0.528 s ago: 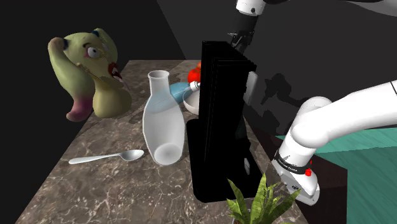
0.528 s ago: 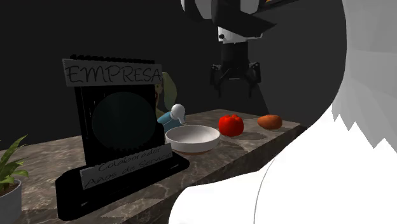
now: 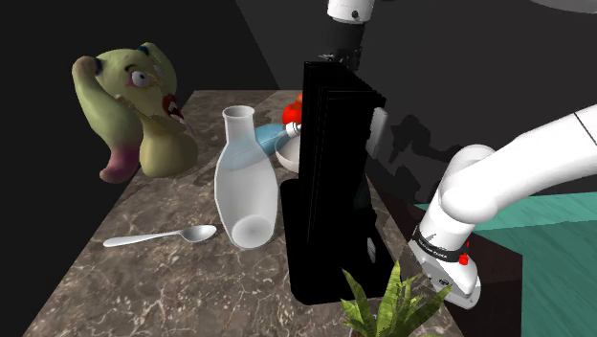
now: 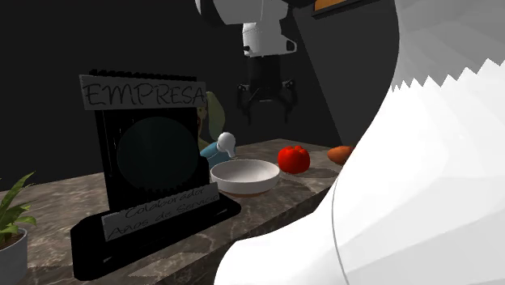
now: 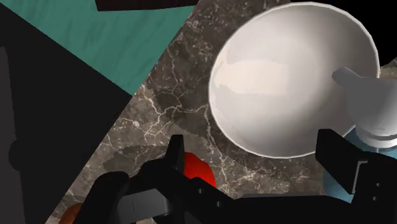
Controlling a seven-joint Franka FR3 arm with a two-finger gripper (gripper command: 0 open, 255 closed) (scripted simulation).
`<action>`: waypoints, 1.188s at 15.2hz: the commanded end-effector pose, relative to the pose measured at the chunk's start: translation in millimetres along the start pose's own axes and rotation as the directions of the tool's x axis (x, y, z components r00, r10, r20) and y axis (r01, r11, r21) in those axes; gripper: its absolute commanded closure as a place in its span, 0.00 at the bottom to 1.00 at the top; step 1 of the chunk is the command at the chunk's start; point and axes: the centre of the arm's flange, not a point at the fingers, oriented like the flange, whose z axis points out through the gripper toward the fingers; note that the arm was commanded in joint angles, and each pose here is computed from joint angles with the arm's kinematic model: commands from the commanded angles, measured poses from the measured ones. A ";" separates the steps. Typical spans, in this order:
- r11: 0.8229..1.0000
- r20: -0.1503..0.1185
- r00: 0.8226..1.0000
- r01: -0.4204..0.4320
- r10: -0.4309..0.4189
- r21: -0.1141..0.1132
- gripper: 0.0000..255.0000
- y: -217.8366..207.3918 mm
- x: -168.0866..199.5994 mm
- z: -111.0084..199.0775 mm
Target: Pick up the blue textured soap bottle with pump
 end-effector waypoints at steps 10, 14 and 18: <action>0.994 0.106 0.989 0.109 -0.106 -0.016 0.00 -113.9 6.4 14.4; 0.994 0.106 0.989 0.109 -0.106 -0.016 0.00 -115.5 3.8 35.3; 0.994 0.106 0.989 0.109 -0.106 -0.016 1.00 -115.9 3.1 43.5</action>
